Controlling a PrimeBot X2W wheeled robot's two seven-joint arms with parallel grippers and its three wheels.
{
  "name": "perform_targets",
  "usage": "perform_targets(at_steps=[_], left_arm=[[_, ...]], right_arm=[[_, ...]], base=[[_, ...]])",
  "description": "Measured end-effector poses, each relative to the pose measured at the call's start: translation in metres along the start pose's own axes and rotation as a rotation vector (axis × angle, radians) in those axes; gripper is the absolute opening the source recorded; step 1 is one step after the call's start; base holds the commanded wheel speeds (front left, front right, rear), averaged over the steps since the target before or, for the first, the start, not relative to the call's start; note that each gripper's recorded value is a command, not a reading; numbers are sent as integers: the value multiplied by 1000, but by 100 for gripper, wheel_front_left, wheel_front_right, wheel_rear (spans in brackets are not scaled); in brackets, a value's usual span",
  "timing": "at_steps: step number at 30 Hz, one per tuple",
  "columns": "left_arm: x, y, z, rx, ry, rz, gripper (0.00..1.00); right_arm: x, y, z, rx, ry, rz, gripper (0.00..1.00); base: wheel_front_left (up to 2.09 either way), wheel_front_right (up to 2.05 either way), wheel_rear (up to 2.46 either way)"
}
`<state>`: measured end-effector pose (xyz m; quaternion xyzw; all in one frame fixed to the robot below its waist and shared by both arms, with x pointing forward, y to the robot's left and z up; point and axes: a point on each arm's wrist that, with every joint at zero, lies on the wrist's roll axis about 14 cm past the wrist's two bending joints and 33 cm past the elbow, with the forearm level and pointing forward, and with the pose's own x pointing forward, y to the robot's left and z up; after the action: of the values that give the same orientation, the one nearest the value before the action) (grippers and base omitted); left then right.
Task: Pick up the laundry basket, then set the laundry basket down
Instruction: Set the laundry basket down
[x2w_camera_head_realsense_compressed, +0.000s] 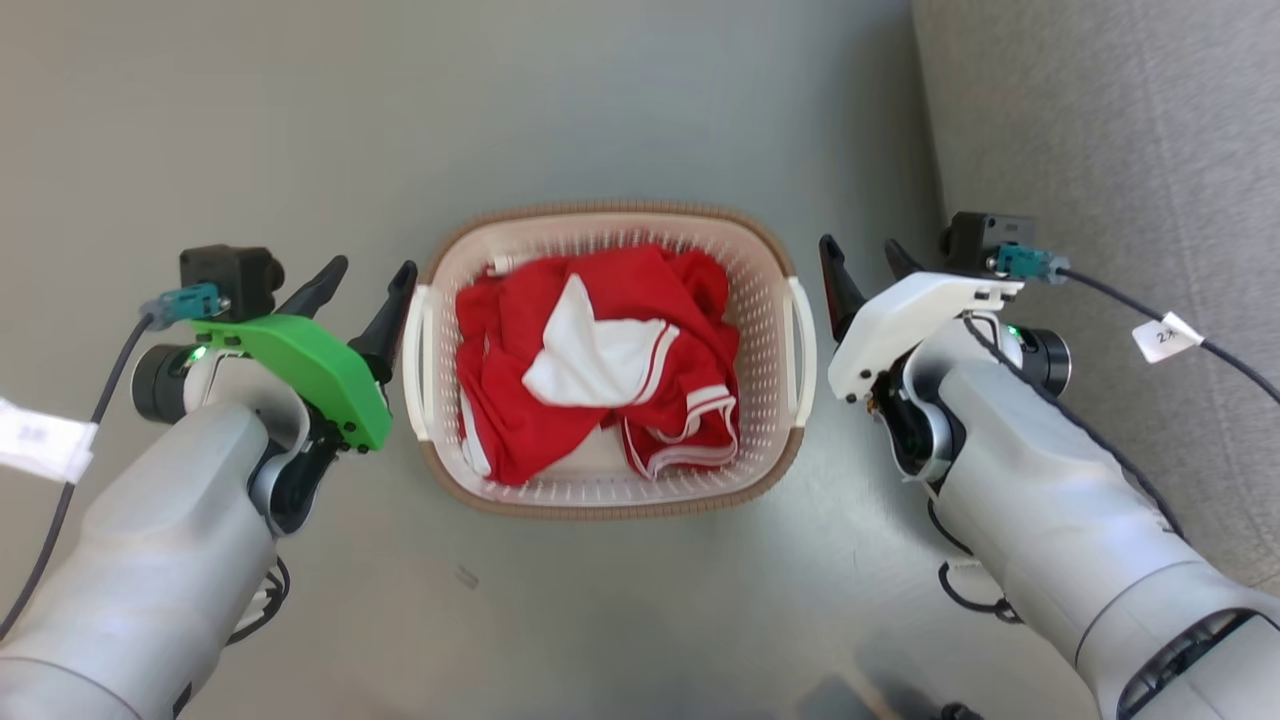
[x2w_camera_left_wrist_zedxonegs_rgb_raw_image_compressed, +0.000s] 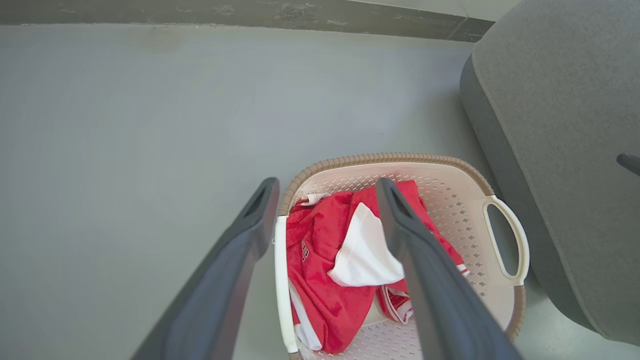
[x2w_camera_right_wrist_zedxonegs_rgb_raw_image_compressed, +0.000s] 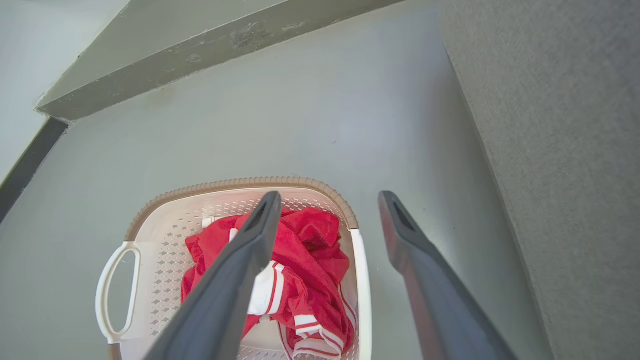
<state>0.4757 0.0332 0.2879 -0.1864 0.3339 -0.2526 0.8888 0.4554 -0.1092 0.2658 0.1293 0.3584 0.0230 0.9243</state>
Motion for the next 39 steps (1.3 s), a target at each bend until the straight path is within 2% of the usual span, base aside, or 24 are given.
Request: perform_targets(at_steps=[12,17,28,33,39], left_arm=[[-41,-26,66,22,-206,-3,100],[-65,-33,83,33,-283,10,100],[-133,-60,154,103,-570,24,100],[-163,-71,177,139,-686,28,100],[-193,-70,179,133,-768,56,100]], right_arm=[[-44,9,50,-43,-167,43,100],[-66,15,86,-47,-286,73,100],[-134,37,155,-105,-573,151,100],[-157,41,165,-132,-650,165,100],[-181,51,176,-143,-733,189,100]], base=[[0,0,0],[0,0,0],[0,0,0],[0,0,0],[0,0,0]])
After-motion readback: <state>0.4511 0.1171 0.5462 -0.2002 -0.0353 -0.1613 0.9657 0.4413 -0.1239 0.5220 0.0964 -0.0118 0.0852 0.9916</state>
